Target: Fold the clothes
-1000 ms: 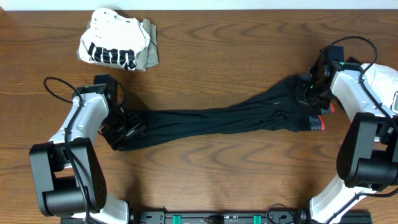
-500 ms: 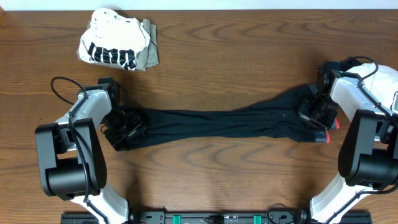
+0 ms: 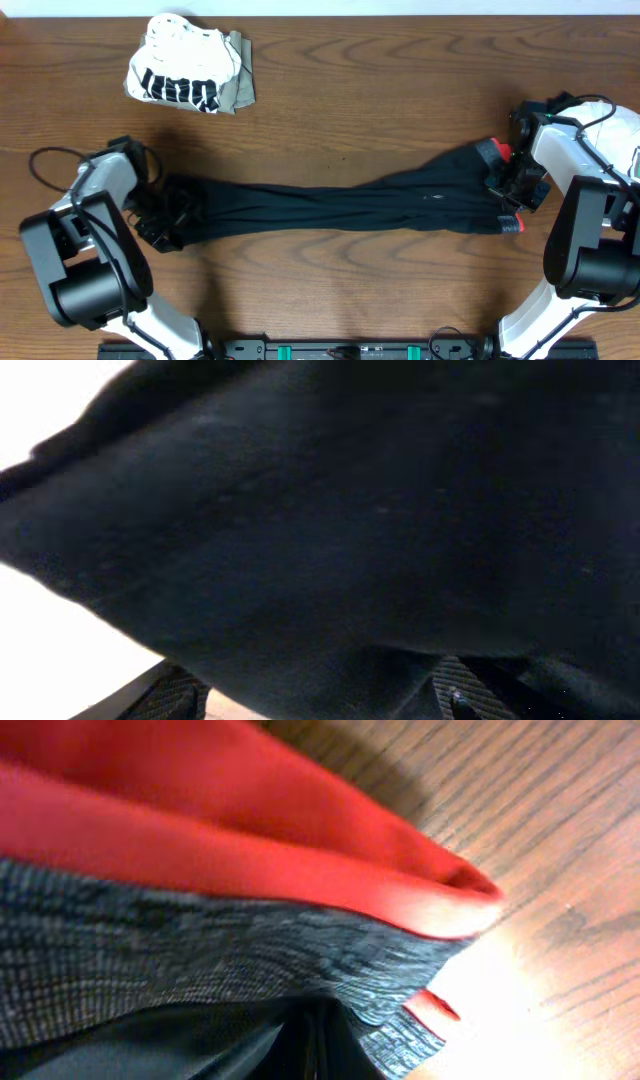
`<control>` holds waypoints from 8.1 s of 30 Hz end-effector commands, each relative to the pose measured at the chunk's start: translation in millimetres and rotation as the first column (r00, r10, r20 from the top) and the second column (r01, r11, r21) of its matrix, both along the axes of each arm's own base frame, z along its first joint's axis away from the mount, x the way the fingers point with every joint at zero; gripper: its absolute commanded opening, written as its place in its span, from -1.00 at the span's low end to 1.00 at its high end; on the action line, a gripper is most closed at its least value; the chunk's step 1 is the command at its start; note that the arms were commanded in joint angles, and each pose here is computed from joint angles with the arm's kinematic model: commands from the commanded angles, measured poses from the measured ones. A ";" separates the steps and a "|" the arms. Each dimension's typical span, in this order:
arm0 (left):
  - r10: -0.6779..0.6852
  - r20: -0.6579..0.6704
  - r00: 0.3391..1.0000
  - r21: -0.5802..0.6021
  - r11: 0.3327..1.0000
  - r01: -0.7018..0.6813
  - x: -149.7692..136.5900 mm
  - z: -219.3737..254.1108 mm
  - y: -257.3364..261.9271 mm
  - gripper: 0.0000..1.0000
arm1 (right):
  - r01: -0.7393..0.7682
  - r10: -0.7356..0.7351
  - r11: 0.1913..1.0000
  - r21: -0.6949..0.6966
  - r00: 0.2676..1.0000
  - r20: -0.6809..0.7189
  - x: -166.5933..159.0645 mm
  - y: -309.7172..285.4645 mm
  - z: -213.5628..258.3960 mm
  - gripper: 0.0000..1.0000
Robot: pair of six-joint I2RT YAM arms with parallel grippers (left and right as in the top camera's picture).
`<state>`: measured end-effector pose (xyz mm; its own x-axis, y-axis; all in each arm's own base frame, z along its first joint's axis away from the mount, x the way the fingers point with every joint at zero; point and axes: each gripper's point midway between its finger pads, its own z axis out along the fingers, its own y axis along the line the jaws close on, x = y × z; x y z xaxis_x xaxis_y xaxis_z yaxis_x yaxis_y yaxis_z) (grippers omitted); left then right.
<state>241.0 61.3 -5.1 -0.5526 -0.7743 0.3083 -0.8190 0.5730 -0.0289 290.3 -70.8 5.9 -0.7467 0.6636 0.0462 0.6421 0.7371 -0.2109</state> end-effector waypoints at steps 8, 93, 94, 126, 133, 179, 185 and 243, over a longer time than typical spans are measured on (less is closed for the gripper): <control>0.032 -0.018 0.999 0.044 0.999 -0.031 6.2 20.7 20.6 0.44 | -0.035 0.033 0.999 0.016 0.993 0.109 24.9 -2.2 25.3 -0.97; -0.090 0.571 0.816 -0.085 0.982 0.168 34.6 49.3 59.9 0.96 | -0.820 0.543 0.541 0.186 0.510 0.667 -4.5 169.6 187.0 0.98; -0.089 0.568 0.818 -0.088 0.982 0.168 34.1 48.7 59.4 0.96 | -0.821 0.543 0.541 0.185 0.509 0.668 -4.2 169.6 187.2 0.99; -0.079 0.491 0.867 -0.227 0.950 0.215 -7.5 -13.5 5.8 0.96 | -0.821 0.546 0.544 0.175 0.505 0.669 -2.4 168.7 187.2 0.99; -0.110 0.531 0.840 -0.243 0.930 0.275 3.4 -13.4 -16.6 0.97 | -0.820 0.546 0.544 0.178 0.507 0.667 -3.0 168.7 186.9 0.99; -0.073 0.466 0.882 0.013 0.997 0.076 30.7 60.9 33.5 -0.89 | -0.781 0.520 0.575 0.245 0.579 0.628 -14.5 167.6 174.7 0.98; -0.128 0.498 0.858 0.040 0.991 0.124 30.3 82.5 16.2 -0.88 | -0.765 0.506 0.588 0.262 0.601 0.619 -16.2 167.6 171.5 0.99; -0.518 0.464 0.718 -0.002 0.811 0.586 25.5 78.6 -155.5 -0.26 | -0.721 0.473 0.619 0.312 0.659 0.585 -23.9 167.1 167.0 0.98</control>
